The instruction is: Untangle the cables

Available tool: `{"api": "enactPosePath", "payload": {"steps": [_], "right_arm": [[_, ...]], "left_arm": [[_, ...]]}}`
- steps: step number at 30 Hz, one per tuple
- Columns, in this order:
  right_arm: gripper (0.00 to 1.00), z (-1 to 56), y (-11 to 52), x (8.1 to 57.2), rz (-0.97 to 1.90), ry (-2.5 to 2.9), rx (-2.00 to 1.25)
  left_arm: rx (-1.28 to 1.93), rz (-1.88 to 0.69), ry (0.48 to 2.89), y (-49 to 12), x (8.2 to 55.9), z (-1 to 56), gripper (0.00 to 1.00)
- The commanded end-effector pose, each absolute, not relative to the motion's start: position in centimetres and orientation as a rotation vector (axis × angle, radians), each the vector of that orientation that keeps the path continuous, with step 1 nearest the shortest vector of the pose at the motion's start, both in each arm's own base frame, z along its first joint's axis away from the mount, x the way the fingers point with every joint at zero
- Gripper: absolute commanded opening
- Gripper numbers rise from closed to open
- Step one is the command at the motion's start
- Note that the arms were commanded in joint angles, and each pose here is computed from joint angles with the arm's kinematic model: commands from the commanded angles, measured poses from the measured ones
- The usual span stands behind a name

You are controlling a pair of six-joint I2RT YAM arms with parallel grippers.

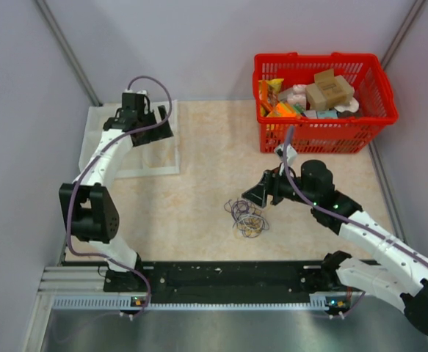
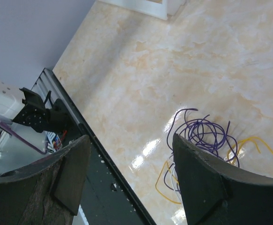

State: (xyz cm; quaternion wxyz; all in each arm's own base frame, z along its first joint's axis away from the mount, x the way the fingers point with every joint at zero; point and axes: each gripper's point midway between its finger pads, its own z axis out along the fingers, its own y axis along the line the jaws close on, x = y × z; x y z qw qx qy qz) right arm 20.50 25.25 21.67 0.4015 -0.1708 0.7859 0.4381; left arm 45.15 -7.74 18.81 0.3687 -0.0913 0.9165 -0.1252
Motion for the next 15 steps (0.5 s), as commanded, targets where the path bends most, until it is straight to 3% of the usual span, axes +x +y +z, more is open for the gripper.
{"api": "enactPosePath", "payload": {"steps": [1,3,6,10,13,15], "right_arm": [[0.7,22.3,25.6,20.6,1.134,1.951,-0.436],[0.7,22.3,25.7,20.6,1.14,1.946,-0.439],[0.7,22.4,25.9,20.7,1.148,1.942,-0.444],[0.7,22.8,26.3,20.9,1.168,1.93,-0.449],[0.7,23.2,26.3,20.8,1.173,1.923,-0.453],[0.7,23.1,26.2,20.8,1.167,1.928,-0.454]], "left_arm": [[-0.429,-0.114,2.275,-1.5,43.0,20.6,0.97],[-0.533,-0.096,2.252,1.3,42.6,20.0,0.97],[-0.552,-0.21,2.269,2.0,43.6,18.8,0.78],[-0.509,-0.299,2.365,1.4,44.8,17.0,0.69],[-0.453,-0.234,2.385,2.2,45.2,16.3,0.46],[-0.405,-0.233,2.381,2.1,45.1,16.2,0.41]]}}
